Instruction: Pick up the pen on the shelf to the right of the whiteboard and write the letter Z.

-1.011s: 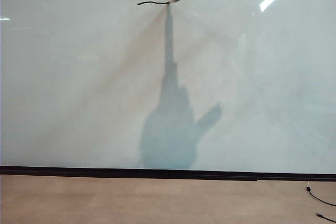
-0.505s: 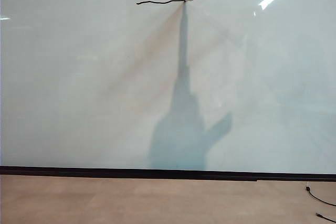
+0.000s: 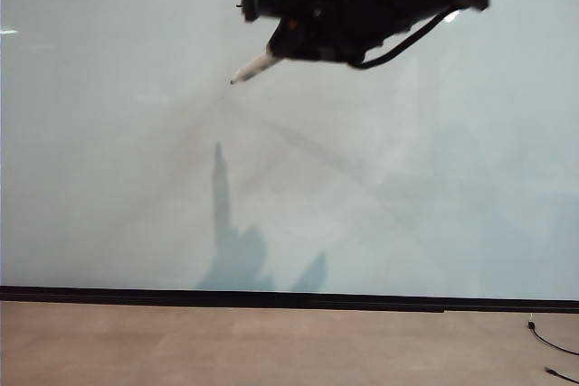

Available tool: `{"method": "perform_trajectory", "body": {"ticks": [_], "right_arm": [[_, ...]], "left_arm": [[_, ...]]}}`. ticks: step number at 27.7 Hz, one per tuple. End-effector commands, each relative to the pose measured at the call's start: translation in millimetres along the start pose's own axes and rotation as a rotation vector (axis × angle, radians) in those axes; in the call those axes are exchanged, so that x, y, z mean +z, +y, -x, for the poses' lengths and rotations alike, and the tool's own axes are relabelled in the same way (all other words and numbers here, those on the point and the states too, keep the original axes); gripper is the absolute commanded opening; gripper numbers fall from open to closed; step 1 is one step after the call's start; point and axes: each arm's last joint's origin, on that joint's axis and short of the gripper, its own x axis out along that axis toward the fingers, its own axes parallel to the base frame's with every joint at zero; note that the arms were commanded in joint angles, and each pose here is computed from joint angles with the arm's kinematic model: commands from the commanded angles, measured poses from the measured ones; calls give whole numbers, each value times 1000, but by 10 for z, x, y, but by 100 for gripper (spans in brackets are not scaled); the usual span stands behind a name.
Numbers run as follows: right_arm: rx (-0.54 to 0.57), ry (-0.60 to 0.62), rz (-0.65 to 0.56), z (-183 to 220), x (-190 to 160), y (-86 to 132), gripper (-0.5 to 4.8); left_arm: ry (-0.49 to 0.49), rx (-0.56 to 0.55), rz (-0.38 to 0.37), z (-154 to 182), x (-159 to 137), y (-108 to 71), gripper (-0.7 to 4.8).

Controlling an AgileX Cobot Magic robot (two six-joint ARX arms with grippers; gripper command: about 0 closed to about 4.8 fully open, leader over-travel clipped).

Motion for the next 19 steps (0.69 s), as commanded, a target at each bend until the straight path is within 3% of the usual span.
{"method": "perform_trajectory", "body": {"ticks": [1, 10, 19], "right_arm": [[1, -24, -16, -92, 21, 9, -9], [-10, 52, -9, -347, -7, 30, -9], [-49, 66, -7, -336, -13, 16, -9]], "left_arm": [[-7, 0, -4, 2, 12, 0, -4], [-7, 0, -4, 2, 12, 0, -4], [-7, 0, -4, 2, 12, 0, -4]]}}
